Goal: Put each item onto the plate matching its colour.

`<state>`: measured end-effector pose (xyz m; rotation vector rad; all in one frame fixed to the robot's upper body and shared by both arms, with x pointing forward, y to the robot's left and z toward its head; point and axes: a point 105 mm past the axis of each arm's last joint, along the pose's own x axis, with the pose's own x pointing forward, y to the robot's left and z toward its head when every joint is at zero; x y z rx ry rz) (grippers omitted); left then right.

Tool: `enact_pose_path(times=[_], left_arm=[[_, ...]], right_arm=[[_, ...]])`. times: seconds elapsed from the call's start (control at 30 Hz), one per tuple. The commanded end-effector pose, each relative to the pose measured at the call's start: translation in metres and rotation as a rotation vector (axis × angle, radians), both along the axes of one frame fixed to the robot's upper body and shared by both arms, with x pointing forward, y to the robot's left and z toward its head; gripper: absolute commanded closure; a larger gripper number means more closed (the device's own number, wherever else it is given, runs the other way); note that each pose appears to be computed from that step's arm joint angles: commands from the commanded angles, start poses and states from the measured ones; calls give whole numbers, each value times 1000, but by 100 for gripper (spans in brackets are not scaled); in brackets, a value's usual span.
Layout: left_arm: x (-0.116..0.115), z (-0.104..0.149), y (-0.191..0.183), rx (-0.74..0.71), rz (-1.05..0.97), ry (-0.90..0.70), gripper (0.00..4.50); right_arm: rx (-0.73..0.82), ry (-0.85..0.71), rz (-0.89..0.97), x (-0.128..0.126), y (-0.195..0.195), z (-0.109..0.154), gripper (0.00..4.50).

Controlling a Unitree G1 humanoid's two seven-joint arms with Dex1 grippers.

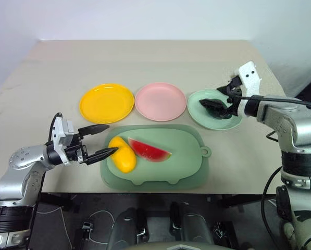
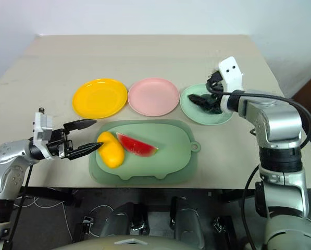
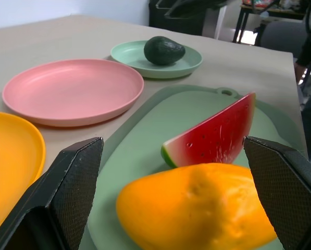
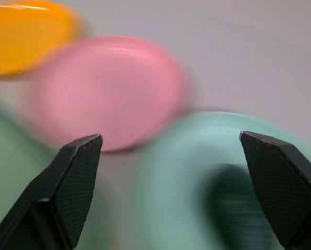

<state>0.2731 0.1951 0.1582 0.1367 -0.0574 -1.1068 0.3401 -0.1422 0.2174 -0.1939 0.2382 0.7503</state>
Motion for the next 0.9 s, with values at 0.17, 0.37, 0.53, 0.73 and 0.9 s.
enact_pose_path(times=[0.17, 0.37, 0.53, 0.73, 0.9], left_arm=[[4, 8, -2, 10, -12, -39, 0], [7, 7, -7, 3, -23, -40, 0], [10, 7, -10, -1, -32, -42, 0], [11, 8, -14, -3, -37, -48, 0], [9, 9, -16, -1, -38, -49, 0]], right_arm=[[-6, 82, 201, -40, 40, -10, 2], [2, 196, 318, -59, 75, -19, 2], [-38, 289, 342, -56, 93, -38, 2], [-103, 371, 362, -51, 110, -57, 2], [-146, 394, 380, -50, 118, -65, 2]])
